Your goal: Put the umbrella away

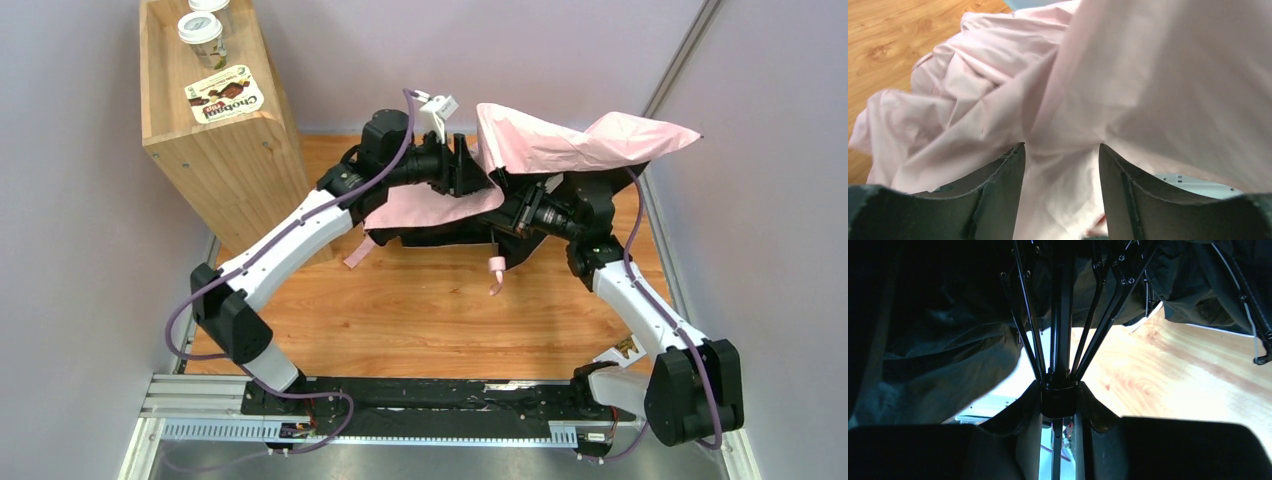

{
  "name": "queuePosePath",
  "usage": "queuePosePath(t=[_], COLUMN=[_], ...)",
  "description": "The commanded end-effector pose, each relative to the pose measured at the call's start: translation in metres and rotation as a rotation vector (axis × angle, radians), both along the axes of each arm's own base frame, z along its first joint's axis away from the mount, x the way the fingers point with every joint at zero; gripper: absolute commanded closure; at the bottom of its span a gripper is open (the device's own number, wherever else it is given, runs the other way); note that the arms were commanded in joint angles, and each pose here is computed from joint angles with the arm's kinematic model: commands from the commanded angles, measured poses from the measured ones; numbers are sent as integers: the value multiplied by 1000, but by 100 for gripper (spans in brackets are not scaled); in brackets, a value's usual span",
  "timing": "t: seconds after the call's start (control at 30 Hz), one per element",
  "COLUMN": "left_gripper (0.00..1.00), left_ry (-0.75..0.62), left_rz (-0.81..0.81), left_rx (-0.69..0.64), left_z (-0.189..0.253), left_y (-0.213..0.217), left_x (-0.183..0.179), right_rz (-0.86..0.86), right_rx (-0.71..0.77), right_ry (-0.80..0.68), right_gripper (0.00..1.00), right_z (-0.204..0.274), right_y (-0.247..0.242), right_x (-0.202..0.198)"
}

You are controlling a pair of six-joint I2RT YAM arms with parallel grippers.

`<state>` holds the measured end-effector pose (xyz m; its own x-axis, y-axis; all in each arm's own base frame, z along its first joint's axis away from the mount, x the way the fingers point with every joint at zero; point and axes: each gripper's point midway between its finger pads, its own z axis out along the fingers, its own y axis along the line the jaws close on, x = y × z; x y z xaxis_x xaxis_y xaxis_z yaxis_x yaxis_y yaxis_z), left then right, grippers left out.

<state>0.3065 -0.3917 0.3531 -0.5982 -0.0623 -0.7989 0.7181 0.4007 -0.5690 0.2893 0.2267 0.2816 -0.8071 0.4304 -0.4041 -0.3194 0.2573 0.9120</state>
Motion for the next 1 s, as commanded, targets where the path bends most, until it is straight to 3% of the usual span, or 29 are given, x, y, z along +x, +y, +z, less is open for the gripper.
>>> queuePosePath(t=[0.0, 0.1, 0.23, 0.33, 0.43, 0.5, 0.53, 0.57, 0.67, 0.83, 0.97], left_gripper=[34, 31, 28, 25, 24, 24, 24, 24, 23, 23, 23], left_ry=[-185, -294, -403, -373, -293, -230, -189, -189, -246, -309, -355], left_rz=[-47, -104, 16, 284, 383, 315, 194, 78, -73, -180, -168], left_rx=[-78, -61, -48, -45, -50, -102, -173, -217, -373, -400, -363], left_z=[77, 101, 122, 134, 131, 132, 133, 137, 149, 142, 127], left_y=[36, 67, 119, 159, 171, 162, 145, 135, 115, 101, 96], left_x=[-47, -88, -115, -94, -67, -53, -56, -66, -69, -80, -92], right_rz=[36, 87, 75, 83, 97, 115, 128, 138, 203, 246, 261], right_rx=[-8, -47, -126, -148, -107, -108, -108, -108, -121, -169, -161], right_ry=[-357, -573, -825, -956, -1093, -1133, -1139, -1148, -1155, -1178, -1184], right_gripper=[100, 100, 100, 100, 100, 100, 100, 100, 100, 100, 100], right_z=[36, 42, 45, 45, 56, 60, 60, 61, 62, 68, 78], right_y=[-13, -14, -18, -20, -21, -21, -20, -18, -10, -1, -1], right_x=[3, -3, -10, -24, -49, -60, -65, -70, -84, -96, -100])
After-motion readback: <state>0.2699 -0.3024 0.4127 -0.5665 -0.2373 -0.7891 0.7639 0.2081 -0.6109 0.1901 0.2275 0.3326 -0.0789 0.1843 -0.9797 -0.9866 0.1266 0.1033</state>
